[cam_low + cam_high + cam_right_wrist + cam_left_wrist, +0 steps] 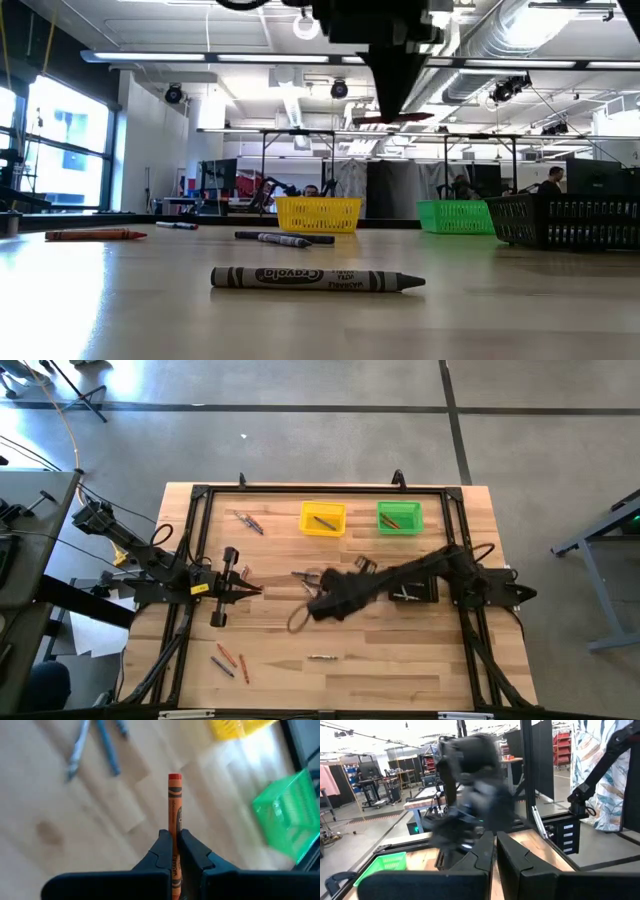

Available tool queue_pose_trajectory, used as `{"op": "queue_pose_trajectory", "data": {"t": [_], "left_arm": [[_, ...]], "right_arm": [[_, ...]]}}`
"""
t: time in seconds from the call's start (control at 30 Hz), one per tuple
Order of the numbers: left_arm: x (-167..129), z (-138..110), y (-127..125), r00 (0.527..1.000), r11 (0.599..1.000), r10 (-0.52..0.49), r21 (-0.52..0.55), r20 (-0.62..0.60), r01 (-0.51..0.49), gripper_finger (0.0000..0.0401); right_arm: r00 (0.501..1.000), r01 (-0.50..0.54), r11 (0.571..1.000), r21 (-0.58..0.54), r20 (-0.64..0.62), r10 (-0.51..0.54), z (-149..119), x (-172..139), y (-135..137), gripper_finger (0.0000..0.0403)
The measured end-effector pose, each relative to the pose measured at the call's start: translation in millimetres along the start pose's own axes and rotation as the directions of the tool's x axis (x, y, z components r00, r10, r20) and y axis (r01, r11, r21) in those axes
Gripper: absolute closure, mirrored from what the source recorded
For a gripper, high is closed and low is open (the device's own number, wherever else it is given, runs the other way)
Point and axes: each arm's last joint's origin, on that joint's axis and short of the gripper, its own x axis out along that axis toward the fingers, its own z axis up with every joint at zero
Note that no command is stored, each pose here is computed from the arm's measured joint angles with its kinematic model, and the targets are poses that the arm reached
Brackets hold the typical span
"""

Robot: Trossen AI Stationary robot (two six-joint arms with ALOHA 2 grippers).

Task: Sort crayons
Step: Put the orange crayon into the green bin

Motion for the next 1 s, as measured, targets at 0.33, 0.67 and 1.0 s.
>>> {"op": "queue_pose_trajectory", "data": {"t": [0.33,0.67,1.0], "left_arm": [[-2,-1,-5,0.999,0.999,-0.036,-0.016,-0.007,0.036,0.0392],[-3,2,-7,0.999,0.999,-0.047,0.006,0.012,0.047,0.0392],[-3,2,-7,0.999,0.999,-0.045,0.003,0.019,0.044,0.0392]], "right_arm": [[0.982,0.122,0.976,0.180,-0.162,-0.093,-2,61,-132,0.0400],[0.985,-0.031,0.795,0.605,0.154,-0.079,-59,112,-220,0.0400],[0.885,-0.075,0.643,0.762,0.348,-0.309,-93,166,-220,0.0400]]}}
